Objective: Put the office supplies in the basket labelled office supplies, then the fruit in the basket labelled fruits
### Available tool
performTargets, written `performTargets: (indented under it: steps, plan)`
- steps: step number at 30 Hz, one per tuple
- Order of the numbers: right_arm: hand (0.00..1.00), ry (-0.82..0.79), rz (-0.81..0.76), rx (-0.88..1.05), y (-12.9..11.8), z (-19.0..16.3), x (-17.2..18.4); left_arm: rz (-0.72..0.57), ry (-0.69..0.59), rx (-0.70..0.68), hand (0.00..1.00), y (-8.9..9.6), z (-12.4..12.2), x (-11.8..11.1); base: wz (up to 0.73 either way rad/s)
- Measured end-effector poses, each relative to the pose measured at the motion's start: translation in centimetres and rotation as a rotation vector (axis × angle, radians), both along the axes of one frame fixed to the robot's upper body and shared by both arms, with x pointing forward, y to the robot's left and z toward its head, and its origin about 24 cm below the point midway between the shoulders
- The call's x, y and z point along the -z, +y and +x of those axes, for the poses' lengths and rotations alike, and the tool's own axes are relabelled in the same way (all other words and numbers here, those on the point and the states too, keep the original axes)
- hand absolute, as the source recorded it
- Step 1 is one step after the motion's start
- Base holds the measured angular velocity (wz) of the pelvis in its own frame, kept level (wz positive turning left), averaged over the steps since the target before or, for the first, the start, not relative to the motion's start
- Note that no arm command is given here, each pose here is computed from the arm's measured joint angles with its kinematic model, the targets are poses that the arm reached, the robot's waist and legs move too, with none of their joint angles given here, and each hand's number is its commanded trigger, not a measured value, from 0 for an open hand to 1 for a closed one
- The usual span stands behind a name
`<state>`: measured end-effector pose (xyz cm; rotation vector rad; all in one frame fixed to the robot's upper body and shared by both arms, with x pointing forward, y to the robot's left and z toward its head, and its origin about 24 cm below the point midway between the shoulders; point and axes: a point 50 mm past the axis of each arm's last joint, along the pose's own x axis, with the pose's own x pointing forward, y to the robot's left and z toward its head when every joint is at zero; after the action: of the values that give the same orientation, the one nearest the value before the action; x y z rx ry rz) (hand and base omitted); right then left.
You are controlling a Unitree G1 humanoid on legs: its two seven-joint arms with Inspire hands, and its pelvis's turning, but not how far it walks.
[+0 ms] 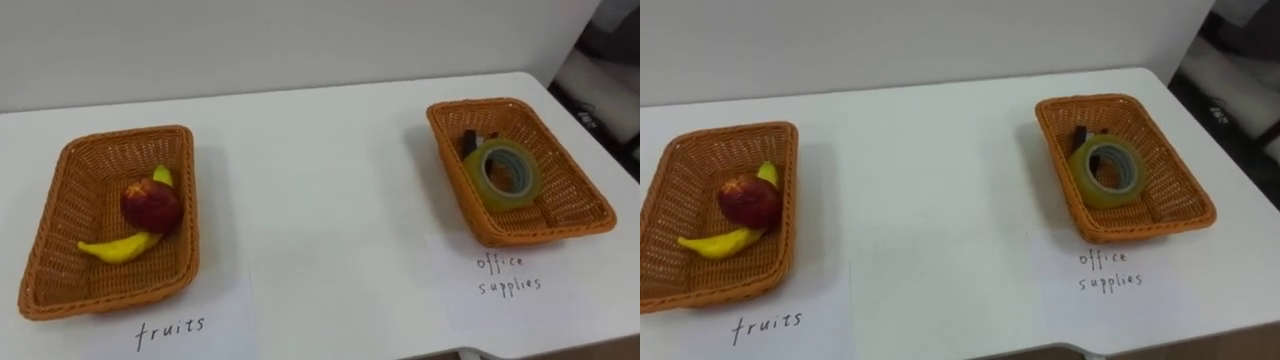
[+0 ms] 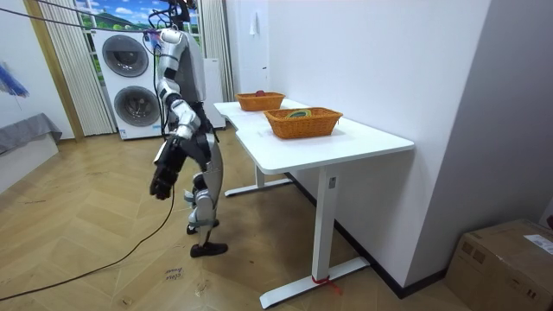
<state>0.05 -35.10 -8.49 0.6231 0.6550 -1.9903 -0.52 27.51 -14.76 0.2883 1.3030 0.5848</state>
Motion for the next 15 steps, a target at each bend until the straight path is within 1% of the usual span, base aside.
performTargets:
  steps: [2, 4, 5, 7, 8, 10, 11, 13, 14, 15]
  plan:
    - [0.0, 0.055, 0.066, 0.007, 1.2, -1.3, 1.4, -0.013, 0.0, -0.008, 0.0, -0.4, 0.0, 0.2, -0.06]
    - [0.0, 0.106, 0.161, -0.012, 3.1, -2.7, 3.2, -0.037, 0.015, -0.016, 0.0, -0.9, -0.4, 0.4, -0.07]
    - [0.0, 0.119, 0.185, -0.027, 3.7, -3.0, 3.6, -0.043, 0.016, -0.016, 0.0, -1.0, -0.5, 0.5, 0.0]
    - [0.0, 0.145, 0.279, -0.094, 5.9, -3.9, 5.2, -0.058, 0.019, -0.018, 0.0, -1.4, -0.5, 0.6, 0.0]
    - [0.0, 0.149, 0.303, -0.118, 6.4, -3.9, 5.5, -0.065, 0.021, -0.018, 0.0, -1.4, -0.6, 0.7, 0.0]
    - [0.0, 0.134, 0.387, -0.24, 7.8, -4.0, 6.4, -0.088, 0.045, -0.021, 0.0, -1.9, -1.2, 0.9, 0.0]
    - [0.0, 0.13, 0.406, -0.277, 8.1, -4.0, 6.7, -0.092, 0.052, -0.024, 0.0, -2.0, -1.3, 0.9, 0.0]
    - [0.0, 0.136, 0.477, -0.507, 9.2, -3.4, 7.4, -0.113, 0.07, -0.027, 0.0, -2.2, -1.7, 1.1, 0.0]
    - [0.0, 0.137, 0.495, -0.568, 9.5, -3.3, 7.6, -0.115, 0.072, -0.027, 0.0, -2.3, -1.7, 1.1, 0.0]
    - [0.0, 0.145, 0.528, -0.686, 9.9, -3.0, 7.8, -0.117, 0.077, -0.027, 0.0, -2.3, -1.7, 1.1, 0.03]
